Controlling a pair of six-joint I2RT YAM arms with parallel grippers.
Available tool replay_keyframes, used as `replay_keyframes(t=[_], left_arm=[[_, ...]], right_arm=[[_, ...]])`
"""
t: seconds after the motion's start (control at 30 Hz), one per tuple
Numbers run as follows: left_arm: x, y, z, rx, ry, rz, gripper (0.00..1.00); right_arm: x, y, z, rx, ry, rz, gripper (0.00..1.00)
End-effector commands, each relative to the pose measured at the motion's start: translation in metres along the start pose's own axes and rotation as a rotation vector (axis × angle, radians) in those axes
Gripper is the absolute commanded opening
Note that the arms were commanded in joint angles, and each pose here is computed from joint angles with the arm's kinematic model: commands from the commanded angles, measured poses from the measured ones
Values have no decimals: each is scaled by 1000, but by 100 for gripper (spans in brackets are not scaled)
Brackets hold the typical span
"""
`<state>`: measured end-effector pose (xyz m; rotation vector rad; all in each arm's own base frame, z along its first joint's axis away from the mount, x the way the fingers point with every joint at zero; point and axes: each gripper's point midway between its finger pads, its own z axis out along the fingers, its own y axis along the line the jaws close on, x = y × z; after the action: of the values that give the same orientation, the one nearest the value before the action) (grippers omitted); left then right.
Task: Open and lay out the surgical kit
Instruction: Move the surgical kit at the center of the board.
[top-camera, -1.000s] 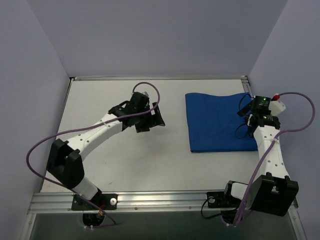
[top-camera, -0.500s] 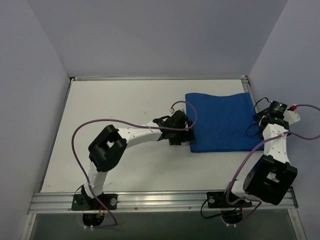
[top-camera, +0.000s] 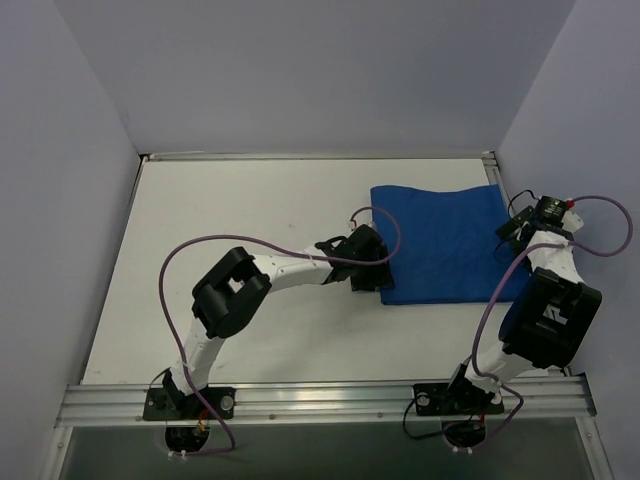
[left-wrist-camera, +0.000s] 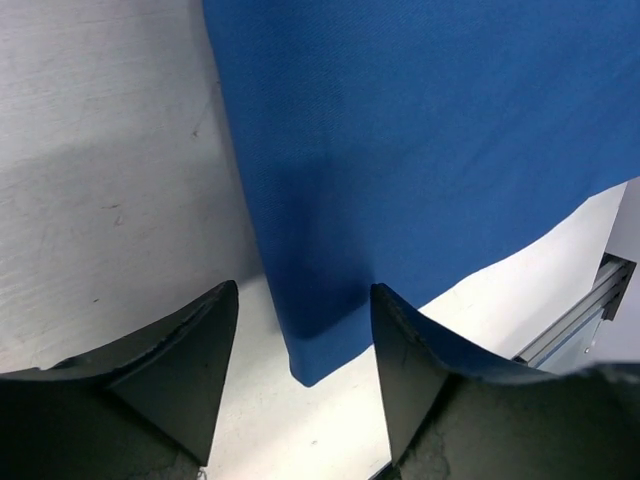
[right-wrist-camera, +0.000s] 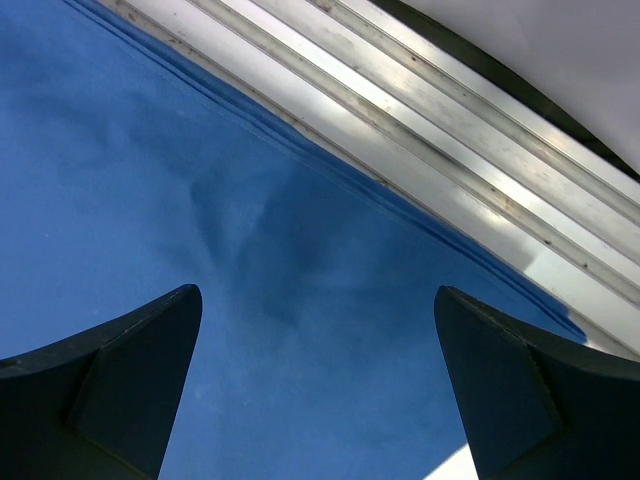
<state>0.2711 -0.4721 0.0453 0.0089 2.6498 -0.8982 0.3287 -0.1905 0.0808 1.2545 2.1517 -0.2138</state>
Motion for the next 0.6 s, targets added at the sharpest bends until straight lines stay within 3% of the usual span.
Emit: replay_keyframes(t=[0.0,0.3,0.5,0.57], left_arm=[[-16,-33,1,107,-42,18,63],[-11,-31,13,121,-23,12,41],[-10,-30,14,127,-23,11,27],[-9,-29,15,127,-23,10,16]], right_arm=[[-26,10,1,-27,-53,-9,96],[-20,5,24,13,-36,-3,94],[-7,6,39,7,5,0,84],[-3,8,43,-5,18,-2,78]])
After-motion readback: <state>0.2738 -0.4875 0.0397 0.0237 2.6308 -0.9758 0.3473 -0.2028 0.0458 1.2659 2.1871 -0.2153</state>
